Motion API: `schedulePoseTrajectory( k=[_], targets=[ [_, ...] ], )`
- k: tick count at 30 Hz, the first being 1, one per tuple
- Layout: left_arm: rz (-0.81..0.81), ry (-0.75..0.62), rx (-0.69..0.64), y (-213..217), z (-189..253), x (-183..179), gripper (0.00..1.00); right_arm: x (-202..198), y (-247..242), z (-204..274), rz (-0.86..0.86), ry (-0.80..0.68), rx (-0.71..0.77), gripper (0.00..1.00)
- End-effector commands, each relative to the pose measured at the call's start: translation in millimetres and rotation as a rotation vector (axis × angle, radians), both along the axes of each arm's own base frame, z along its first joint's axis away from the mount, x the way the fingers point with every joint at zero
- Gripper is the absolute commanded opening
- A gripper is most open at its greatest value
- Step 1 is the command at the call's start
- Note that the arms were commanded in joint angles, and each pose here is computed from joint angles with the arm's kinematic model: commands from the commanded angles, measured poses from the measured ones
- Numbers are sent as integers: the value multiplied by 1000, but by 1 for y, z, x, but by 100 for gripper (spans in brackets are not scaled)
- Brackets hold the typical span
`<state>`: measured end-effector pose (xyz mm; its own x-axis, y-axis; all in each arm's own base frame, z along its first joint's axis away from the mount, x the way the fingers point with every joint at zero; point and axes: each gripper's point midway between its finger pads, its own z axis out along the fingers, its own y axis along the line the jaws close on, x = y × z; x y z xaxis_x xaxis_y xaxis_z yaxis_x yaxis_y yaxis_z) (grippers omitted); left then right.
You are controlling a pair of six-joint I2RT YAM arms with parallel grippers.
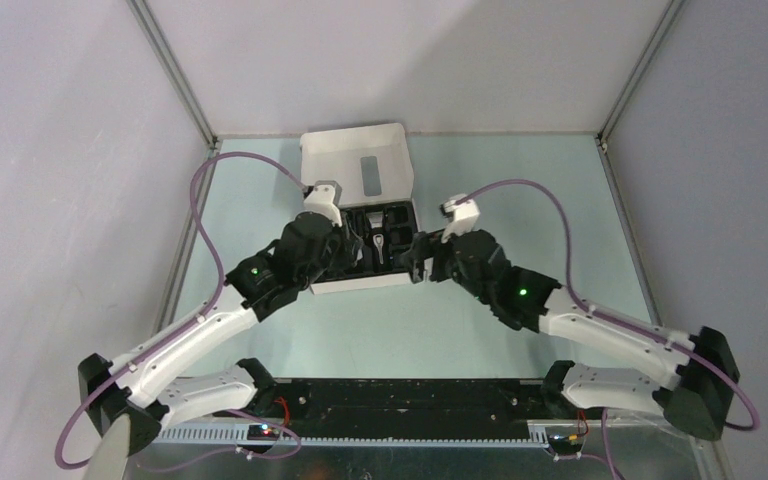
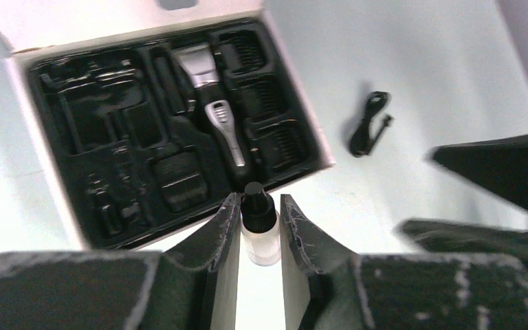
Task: Sort the hair-cutting tools
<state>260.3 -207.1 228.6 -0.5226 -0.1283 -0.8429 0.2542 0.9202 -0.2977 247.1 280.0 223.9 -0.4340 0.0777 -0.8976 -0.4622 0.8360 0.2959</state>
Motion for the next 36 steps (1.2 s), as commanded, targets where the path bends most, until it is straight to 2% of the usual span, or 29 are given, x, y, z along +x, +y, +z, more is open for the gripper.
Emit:
schedulePoseTrajectory(
  k=[1, 7, 14, 23, 29, 36],
  targets=[
    [139, -6, 108, 38, -11, 24, 24, 9, -73, 9, -218, 12, -47, 84],
    [271, 70, 170, 74, -43, 47, 24, 6, -163, 11, -538, 45, -59, 87],
    [320, 188, 277, 87, -85, 61, 24, -18, -227, 14, -747, 10, -44, 91],
    [356, 323, 405, 98, -138, 61, 25, -39, -272, 12, -912, -72, 41, 96],
    [371, 342, 471, 107, -144, 59, 27, -45, -281, 15, -941, -102, 93, 96],
    [354, 379, 490, 107, -152, 51, 32, -44, -280, 13, -940, -99, 81, 97]
  ],
)
